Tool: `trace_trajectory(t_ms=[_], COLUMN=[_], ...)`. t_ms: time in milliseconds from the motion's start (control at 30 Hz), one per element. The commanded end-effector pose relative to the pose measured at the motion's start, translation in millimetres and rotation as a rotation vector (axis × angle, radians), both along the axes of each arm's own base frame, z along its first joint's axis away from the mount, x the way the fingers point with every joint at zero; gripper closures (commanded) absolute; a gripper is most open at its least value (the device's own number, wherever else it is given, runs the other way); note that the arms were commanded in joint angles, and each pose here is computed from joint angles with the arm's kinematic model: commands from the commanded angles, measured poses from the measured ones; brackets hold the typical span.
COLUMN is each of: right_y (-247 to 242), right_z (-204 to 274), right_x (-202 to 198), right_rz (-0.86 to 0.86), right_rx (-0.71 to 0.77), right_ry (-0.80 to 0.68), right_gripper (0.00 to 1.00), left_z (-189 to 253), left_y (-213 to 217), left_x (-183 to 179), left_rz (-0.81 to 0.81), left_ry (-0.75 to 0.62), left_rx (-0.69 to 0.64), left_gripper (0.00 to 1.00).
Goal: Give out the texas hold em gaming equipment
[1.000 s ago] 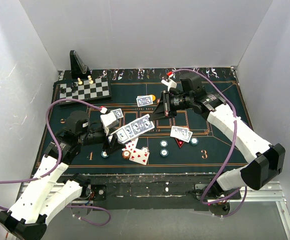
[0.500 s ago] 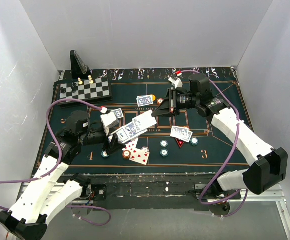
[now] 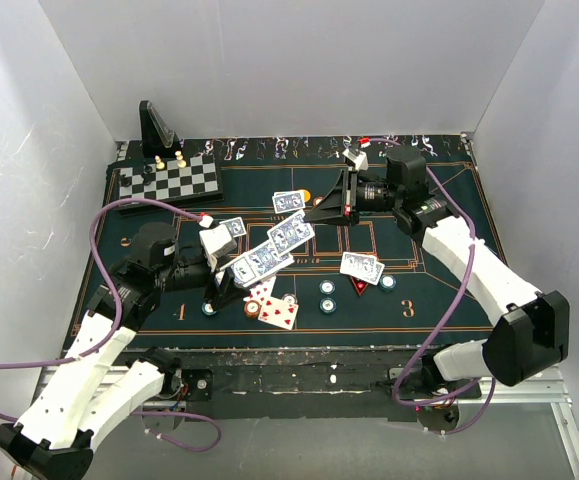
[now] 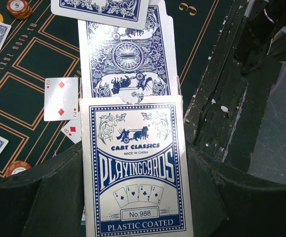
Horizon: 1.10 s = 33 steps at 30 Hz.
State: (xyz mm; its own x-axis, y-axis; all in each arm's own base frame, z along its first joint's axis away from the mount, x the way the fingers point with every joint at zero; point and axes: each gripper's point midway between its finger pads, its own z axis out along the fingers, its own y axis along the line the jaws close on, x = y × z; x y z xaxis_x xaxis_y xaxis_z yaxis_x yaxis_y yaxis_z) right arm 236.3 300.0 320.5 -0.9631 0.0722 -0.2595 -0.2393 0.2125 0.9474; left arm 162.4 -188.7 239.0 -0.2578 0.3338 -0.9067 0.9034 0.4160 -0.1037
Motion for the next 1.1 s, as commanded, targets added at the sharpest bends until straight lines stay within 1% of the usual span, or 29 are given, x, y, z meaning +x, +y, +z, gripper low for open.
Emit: trace_trajectory(t_ms=[0, 200, 433, 633, 833, 967, 1067], right_y=[1.7, -0.9, -2.0, -0.7, 9.1, 11.8, 7.5], right_z=[5.6, -2.0, 4.1, -22.3, -61.5, -65.2, -76.7], right_x=[4.0, 4.6, 19.0, 38.6, 66.2, 74.6, 74.7], right_rz=[0.014, 0.003, -0.023, -0.044, -0.049, -0.054, -0.077], right_rx=[0.039, 0.026, 0.069, 0.052, 0.030, 0.036, -0.048], right_ry=[-0.011, 0.007, 0.024, 0.070, 0.150, 0.146, 0.131], right_gripper=[0.99, 0.99, 0.99, 0.99, 0.99, 0.99, 0.99], left_z=[4.1, 3.2, 2.4, 0.0, -3.6, -10.1, -14.1], left_y=[0.9, 0.9, 0.9, 2.6, 3.2, 4.6, 4.4], left_x=[-1.3, -1.1, -1.6, -3.0, -4.3, -5.3, -5.2], left_rz=[-0.006, -0.007, -0.008, -0.004, -0.004, -0.003, -0.003], left_ry=[-0.026, -0.027, -0.024, -0.023, -0.015, -0.007, 0.001], left_rx=[-0.010, -0.009, -0.008, -0.006, -0.003, 0.004, 0.004], left_gripper=[1.00, 1.00, 1.00, 1.00, 1.00, 1.00, 1.00])
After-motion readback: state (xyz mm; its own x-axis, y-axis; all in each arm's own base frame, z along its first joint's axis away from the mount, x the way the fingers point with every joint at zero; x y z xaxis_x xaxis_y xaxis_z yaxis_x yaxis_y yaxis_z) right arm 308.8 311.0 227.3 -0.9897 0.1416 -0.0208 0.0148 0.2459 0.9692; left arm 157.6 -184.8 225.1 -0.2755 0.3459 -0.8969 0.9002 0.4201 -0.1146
